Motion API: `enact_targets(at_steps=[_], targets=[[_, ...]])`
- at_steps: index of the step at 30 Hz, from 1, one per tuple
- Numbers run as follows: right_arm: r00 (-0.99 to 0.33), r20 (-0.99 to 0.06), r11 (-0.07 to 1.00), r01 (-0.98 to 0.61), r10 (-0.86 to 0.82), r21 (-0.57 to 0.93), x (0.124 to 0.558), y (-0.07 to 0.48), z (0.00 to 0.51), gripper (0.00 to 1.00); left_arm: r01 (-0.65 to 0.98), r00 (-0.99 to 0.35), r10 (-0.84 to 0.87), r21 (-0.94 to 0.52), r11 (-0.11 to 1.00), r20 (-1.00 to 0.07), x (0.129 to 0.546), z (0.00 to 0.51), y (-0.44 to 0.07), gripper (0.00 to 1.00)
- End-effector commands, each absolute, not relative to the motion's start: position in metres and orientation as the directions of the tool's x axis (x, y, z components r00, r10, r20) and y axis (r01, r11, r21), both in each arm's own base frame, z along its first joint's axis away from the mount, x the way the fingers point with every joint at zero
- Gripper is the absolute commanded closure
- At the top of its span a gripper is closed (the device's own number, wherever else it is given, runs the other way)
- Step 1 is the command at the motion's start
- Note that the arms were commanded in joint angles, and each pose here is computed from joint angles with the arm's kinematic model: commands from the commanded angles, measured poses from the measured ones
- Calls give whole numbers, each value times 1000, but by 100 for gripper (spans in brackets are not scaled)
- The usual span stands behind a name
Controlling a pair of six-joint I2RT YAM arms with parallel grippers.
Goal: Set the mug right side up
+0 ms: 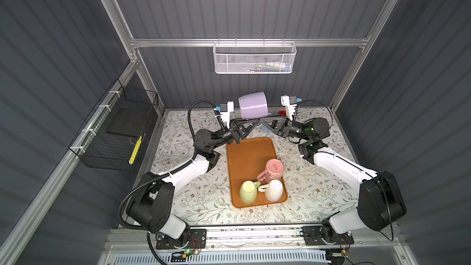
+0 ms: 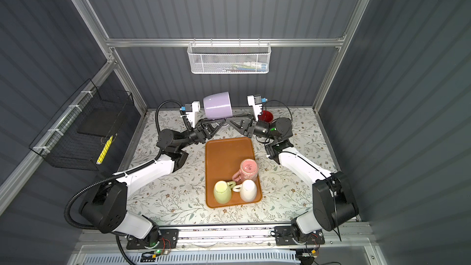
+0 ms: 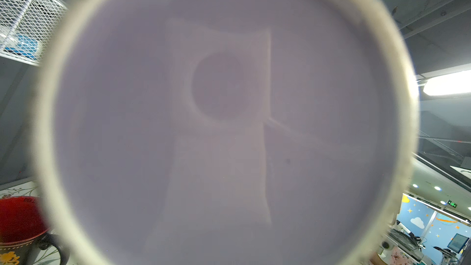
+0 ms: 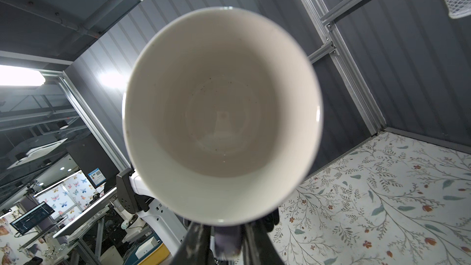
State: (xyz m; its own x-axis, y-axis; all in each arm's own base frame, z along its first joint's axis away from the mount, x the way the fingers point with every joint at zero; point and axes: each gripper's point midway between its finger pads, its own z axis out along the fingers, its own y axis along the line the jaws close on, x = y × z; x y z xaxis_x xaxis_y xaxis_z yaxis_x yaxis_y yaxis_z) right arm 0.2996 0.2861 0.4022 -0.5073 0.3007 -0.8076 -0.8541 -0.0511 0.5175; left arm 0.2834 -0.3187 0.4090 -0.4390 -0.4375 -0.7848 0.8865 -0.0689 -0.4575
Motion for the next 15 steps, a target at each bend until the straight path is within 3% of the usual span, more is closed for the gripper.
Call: enact_targets(at_steps=[1,9,15], targets=[[-453,-820,-63,-885,350,462,299,282,425,82,928,-361,-481,-358,-102,-799,272,436,-313,100],[-458,-810,-48,-878,367,475,301,280,422,100,925,-365,-476,-367,-93,-800,273,429,-313,100],[-445,-813,-27,-882,375,471,299,276,424,100,922,-371,-461,-380,-77,-806,275,424,-314,100]])
